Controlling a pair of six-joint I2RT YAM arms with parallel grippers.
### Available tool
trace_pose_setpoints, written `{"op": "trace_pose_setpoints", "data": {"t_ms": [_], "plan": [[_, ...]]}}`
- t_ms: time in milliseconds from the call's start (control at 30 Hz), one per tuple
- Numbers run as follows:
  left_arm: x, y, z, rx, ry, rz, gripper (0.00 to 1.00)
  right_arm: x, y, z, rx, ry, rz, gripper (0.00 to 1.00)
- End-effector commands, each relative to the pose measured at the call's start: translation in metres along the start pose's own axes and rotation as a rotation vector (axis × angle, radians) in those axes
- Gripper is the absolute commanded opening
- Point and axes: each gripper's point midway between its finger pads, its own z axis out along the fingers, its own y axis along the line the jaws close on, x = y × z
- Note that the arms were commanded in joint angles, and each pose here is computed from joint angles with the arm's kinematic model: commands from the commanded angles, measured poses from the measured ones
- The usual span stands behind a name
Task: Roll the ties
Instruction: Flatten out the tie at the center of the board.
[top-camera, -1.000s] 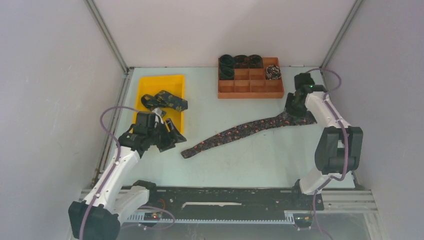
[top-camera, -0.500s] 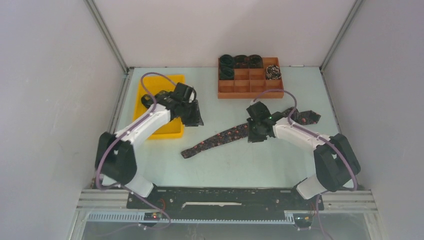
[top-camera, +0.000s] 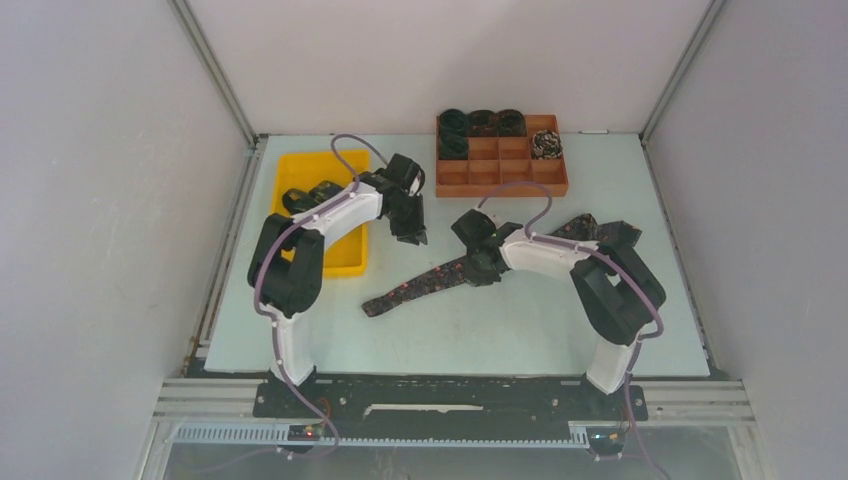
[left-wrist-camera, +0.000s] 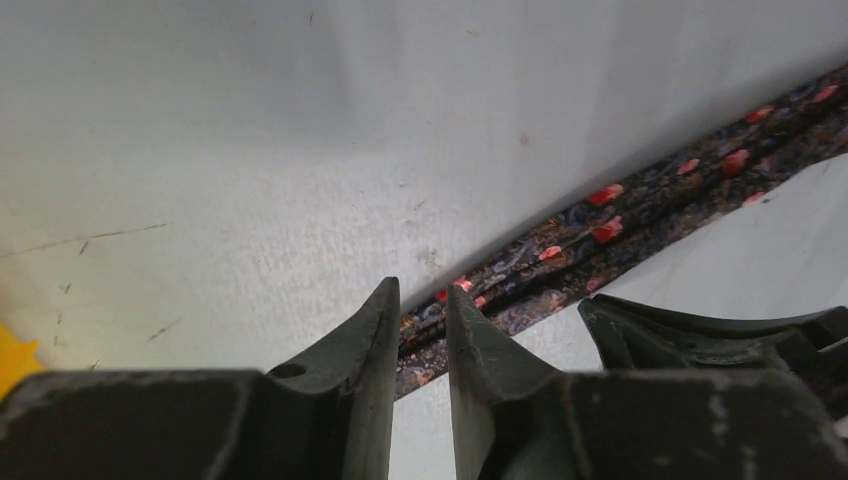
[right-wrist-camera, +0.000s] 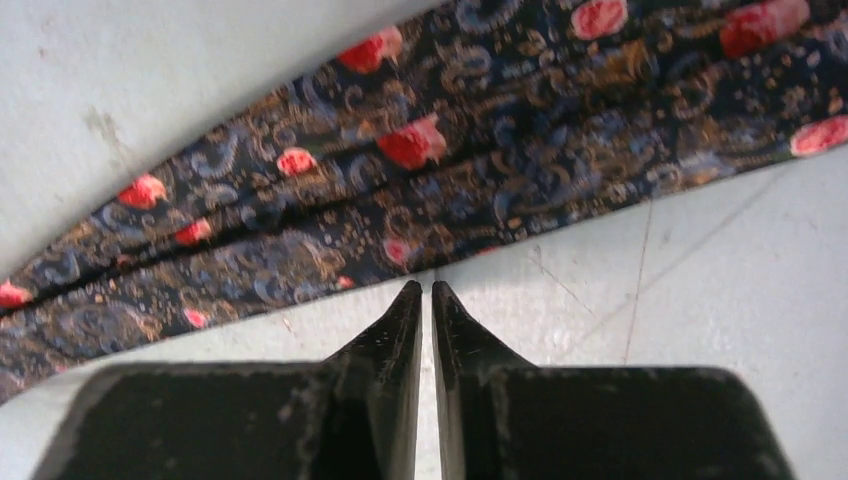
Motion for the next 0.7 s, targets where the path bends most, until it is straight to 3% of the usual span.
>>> {"op": "trace_pose_setpoints", "data": {"t_ms": [0, 267, 667], "plan": [[0.005, -0.006, 0.009, -0.005, 0.046, 0.042, 0.28, -0.016, 0.004, 0.008, 0.072, -0.026, 0.019, 0.1], [0.03, 0.0, 0.033, -0.025, 0.167, 0.051, 0.26, -0.026, 0.011, 0.023, 0.095, -0.017, -0.018, 0.09], [0.051, -0.006, 0.043, 0.007, 0.245, 0.065, 0.24, -0.048, 0.022, 0.018, 0.037, -0.036, -0.059, 0.09]]}}
